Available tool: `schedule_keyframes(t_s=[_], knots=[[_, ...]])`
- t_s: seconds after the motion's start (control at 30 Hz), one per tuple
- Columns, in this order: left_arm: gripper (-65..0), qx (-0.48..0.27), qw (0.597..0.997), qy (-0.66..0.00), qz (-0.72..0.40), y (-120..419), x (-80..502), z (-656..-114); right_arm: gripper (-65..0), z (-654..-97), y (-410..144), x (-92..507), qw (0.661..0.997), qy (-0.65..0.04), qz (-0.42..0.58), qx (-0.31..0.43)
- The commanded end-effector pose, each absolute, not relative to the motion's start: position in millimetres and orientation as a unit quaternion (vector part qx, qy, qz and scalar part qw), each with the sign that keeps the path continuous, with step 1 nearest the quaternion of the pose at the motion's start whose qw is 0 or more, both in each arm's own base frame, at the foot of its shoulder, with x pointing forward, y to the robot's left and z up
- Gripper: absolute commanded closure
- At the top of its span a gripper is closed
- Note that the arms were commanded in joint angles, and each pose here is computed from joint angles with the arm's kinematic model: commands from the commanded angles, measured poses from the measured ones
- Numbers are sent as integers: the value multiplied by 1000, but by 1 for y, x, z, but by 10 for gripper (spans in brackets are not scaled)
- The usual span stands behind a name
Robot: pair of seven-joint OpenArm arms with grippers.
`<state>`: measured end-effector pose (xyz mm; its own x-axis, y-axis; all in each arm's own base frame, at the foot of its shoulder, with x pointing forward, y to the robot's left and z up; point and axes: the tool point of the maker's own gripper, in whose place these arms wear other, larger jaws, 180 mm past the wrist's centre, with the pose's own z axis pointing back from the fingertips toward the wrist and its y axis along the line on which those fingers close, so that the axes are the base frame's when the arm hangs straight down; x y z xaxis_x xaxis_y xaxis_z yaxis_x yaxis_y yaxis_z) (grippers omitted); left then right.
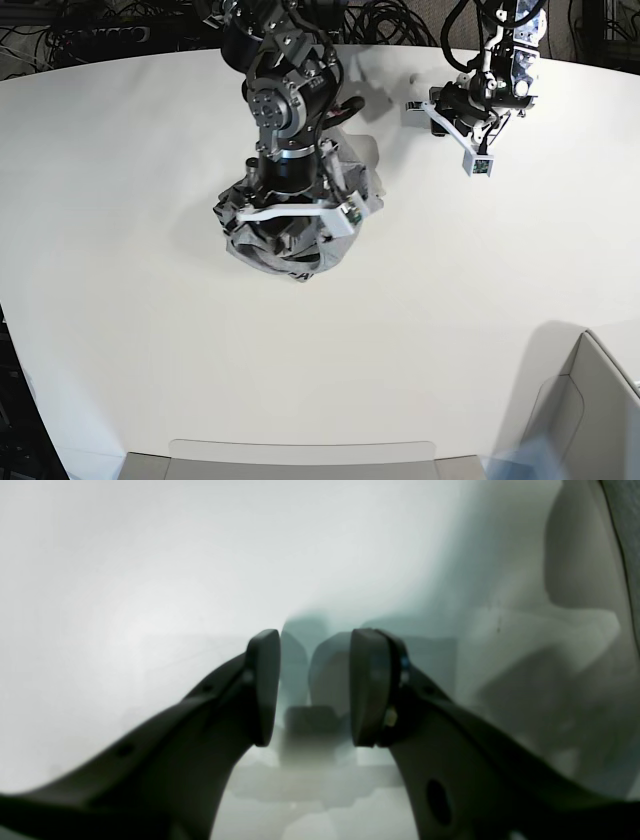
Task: Fold the T-shirt properly
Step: 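Press and tuck the folded bundle with the right gripper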
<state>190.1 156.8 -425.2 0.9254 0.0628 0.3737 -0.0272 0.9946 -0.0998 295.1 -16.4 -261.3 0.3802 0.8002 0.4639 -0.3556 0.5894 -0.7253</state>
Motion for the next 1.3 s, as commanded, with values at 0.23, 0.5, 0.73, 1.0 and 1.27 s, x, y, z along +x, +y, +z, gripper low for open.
schedule_keyframes(t_s=[0.23, 0.5, 0.73, 1.0, 1.27], knots=[[-226, -45, 980, -191, 22, 158, 190, -424, -242, -279, -24, 300, 828, -409, 332, -191], [-226, -47, 980, -191, 23, 157, 190, -424, -240, -317, -9, 301, 840, -363, 364, -171], [-226, -47, 980, -191, 23, 157, 190, -424, -52, -342, -10, 276, 847, -322, 390, -162], [-226, -48, 980, -191, 23, 156, 190, -424, 0, -352, -38, 231, 816, -235, 492, -195], [-226, -49, 980, -191, 24, 156, 190, -424, 0, -328, -52, 238, 798, -256, 493, -233]])
